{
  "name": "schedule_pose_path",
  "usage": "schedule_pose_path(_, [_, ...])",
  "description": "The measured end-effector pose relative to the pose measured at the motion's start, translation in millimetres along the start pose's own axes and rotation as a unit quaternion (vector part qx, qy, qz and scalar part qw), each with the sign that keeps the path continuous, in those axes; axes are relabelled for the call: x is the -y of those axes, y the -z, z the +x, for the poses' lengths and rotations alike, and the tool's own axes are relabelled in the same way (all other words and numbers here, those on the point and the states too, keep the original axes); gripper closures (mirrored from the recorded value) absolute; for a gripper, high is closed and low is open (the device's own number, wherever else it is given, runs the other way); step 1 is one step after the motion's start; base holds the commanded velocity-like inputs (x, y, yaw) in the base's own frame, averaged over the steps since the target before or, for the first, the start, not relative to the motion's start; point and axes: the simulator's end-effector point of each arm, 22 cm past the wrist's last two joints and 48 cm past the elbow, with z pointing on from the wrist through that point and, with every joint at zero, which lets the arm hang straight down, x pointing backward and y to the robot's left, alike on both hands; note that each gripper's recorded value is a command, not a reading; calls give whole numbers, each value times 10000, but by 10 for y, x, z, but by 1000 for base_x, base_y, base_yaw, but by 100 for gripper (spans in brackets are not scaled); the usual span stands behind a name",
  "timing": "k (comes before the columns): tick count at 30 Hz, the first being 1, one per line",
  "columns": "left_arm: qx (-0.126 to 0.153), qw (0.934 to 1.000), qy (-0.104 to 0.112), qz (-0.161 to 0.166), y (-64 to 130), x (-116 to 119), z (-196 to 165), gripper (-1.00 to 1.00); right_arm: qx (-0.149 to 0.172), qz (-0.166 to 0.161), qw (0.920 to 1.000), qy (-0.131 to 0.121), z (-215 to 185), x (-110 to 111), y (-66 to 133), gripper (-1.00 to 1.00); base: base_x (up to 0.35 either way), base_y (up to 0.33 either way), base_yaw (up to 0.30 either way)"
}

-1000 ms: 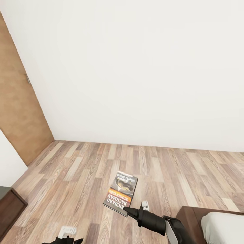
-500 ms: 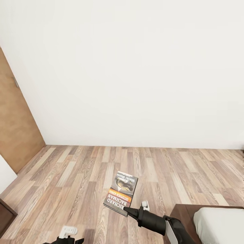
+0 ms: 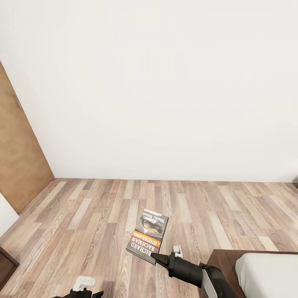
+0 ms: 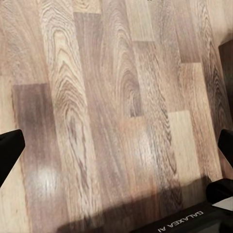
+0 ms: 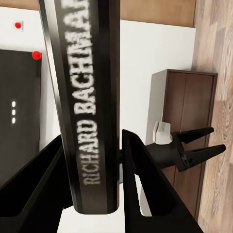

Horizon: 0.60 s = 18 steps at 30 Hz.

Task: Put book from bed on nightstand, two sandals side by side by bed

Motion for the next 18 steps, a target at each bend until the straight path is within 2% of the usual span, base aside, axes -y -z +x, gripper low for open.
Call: schedule_pose_path(18, [130, 9999, -52, 10, 38, 31, -122, -100, 7, -42, 9999, 132, -29, -109, -3, 100, 0, 0, 0])
